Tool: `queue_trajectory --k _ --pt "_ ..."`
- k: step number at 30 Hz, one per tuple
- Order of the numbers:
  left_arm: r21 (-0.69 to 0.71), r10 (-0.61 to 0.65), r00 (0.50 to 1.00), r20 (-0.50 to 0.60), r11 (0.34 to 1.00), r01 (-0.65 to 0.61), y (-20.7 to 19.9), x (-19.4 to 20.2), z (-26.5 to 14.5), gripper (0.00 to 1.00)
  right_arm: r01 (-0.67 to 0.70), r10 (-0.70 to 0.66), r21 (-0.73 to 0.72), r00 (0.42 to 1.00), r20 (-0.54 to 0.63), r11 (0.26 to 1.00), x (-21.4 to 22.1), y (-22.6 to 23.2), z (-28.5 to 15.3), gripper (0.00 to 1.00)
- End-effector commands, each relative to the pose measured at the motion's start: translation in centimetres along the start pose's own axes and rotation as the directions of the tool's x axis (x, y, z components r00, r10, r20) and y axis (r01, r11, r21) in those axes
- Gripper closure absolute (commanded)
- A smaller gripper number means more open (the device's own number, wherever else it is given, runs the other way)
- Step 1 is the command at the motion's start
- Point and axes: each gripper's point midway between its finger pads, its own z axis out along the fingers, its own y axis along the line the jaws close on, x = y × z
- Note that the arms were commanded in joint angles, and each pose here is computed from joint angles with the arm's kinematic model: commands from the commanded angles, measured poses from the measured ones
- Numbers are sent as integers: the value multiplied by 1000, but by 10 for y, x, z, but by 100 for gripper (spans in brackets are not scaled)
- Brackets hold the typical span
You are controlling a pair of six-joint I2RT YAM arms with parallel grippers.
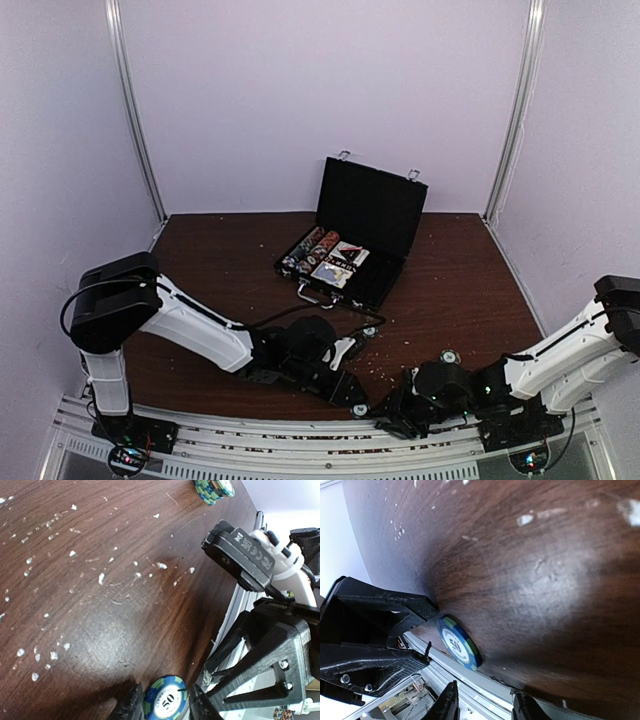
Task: Pack up texas hold em set
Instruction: Pick up the poker chip from the corner of the board.
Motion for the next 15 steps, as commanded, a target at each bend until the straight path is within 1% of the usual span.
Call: queue_trajectory --k 1,8,15 --pt "-15 -9 1000 -20 1000 9 9 10 4 67 -19 16 31 996 89 999 -14 -14 6 63" --pt "33 -30 999 -46 999 31 3 26 -3 67 -54 52 11 991 124 999 -16 -12 14 65" --pt "51 -5 997 -79 999 10 -6 40 -2 67 -75 70 28 985 156 997 -18 -17 14 65"
